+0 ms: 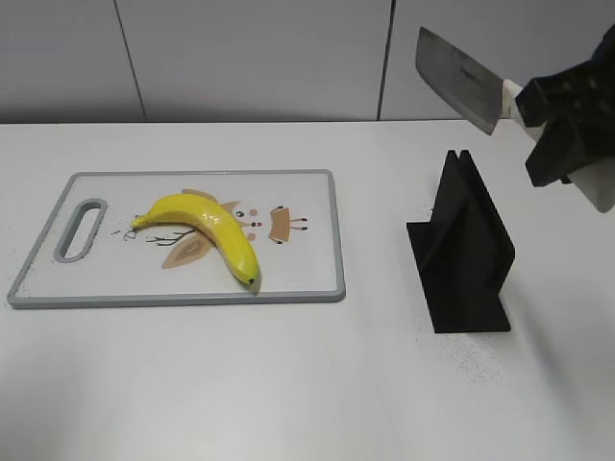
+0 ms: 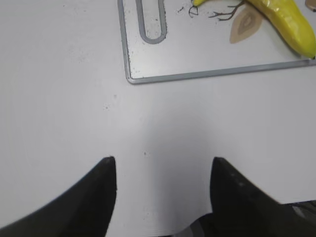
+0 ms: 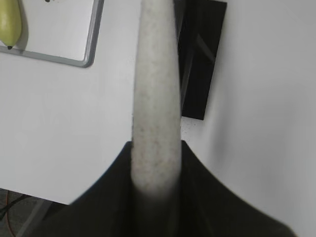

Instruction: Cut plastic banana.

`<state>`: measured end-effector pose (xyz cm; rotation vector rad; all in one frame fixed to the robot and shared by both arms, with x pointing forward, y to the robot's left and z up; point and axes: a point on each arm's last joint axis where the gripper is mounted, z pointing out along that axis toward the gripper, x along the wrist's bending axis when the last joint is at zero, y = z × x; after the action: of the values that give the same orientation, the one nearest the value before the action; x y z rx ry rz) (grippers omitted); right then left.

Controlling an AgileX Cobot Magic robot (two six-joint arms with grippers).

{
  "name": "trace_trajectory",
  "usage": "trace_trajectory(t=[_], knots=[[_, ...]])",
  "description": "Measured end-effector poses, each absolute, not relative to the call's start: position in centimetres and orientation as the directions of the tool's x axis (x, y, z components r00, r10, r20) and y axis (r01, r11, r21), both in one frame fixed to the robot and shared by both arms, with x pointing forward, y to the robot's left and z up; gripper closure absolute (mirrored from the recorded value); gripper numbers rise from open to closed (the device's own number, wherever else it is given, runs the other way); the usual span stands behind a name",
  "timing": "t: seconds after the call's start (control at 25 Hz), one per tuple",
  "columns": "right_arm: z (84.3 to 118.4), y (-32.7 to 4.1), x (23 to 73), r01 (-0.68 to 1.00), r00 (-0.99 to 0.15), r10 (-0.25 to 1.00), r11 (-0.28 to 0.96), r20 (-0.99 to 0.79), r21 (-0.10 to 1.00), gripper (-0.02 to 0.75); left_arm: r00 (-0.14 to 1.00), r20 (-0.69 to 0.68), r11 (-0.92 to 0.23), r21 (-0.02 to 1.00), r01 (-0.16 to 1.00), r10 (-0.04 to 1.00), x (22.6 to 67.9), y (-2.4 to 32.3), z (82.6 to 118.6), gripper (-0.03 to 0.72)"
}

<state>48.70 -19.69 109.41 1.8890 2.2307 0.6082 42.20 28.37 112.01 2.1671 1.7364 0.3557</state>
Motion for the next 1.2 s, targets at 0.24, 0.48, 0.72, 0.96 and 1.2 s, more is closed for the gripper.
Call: trace_trajectory(t=[0.24, 0.48, 0.72, 0.96, 1.2], knots=[[108.5, -20.5, 46.7, 0.916, -0.153, 0.976, 0.081, 0.156, 0.394, 0.575, 0.221, -0.008, -0.192, 0.457, 0.868, 0.975, 37.2, 28.7, 110.8, 0.099], [108.0, -21.0, 45.2, 0.918, -0.145, 0.977, 0.073, 0.159, 0.389, 0.575, 0.221, 0.008, -0.19, 0.541, 0.819, 0.975, 32.1, 28.9, 109.4, 0.099], [108.0, -21.2, 45.0, 0.915, -0.139, 0.977, 0.064, 0.163, 0.398, 0.575, 0.217, 0.036, -0.186, 0.659, 0.729, 0.976, 27.5, 29.2, 107.9, 0.099], [106.7, -21.2, 44.7, 0.926, -0.104, 0.98, 0.032, 0.172, 0.377, 0.575, 0.209, 0.06, -0.18, 0.763, 0.621, 0.976, 24.1, 29.4, 106.3, 0.099], [106.0, -21.2, 44.8, 0.922, -0.081, 0.979, 0.002, 0.186, 0.388, 0.576, 0.197, 0.079, -0.174, 0.831, 0.528, 0.977, 22.5, 29.5, 104.9, 0.099]])
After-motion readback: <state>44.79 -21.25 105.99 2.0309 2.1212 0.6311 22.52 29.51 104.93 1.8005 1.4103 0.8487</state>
